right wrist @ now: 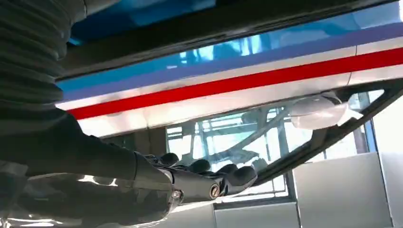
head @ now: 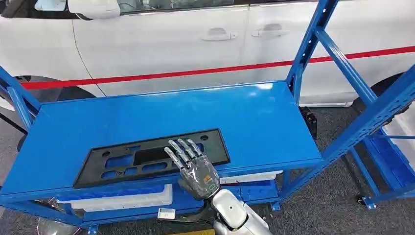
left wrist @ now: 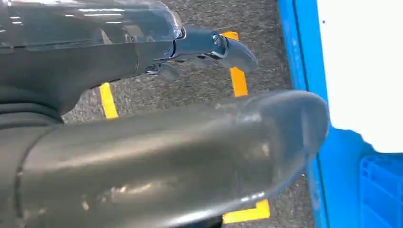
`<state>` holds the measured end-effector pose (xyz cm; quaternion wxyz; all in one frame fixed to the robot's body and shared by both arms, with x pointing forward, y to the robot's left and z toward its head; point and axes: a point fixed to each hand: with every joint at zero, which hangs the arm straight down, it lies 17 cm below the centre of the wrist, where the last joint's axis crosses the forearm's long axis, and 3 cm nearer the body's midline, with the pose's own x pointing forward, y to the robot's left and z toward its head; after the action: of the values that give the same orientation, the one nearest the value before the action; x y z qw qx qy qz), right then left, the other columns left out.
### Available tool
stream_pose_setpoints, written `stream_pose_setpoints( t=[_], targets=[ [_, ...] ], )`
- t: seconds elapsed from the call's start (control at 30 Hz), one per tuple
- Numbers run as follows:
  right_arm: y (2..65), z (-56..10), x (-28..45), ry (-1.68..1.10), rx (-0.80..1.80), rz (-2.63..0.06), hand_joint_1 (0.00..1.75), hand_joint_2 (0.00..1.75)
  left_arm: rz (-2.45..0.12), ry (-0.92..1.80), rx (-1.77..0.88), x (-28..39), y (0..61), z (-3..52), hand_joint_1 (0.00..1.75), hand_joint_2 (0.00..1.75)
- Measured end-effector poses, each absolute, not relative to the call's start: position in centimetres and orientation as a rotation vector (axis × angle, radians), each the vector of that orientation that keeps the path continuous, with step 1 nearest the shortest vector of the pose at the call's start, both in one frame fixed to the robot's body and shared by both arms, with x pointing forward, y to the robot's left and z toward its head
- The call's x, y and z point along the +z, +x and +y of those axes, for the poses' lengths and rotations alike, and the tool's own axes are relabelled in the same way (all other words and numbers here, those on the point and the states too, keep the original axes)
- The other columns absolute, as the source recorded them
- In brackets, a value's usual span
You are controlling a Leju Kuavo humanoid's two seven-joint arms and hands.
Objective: Take the parts from the cabinet and place them on the table.
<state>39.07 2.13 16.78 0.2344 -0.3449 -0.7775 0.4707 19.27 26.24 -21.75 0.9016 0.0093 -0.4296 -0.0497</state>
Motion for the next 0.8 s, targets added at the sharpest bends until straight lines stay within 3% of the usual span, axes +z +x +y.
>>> stream_pose_setpoints(
  t=[0.8],
  targets=[
    [43.9,3.0,15.1,-0.997,1.500,-1.951,0.00,1.75,-0.913,0.000,-0.137,-21.2,20.8,25.3,0.00,0.00]
  ],
)
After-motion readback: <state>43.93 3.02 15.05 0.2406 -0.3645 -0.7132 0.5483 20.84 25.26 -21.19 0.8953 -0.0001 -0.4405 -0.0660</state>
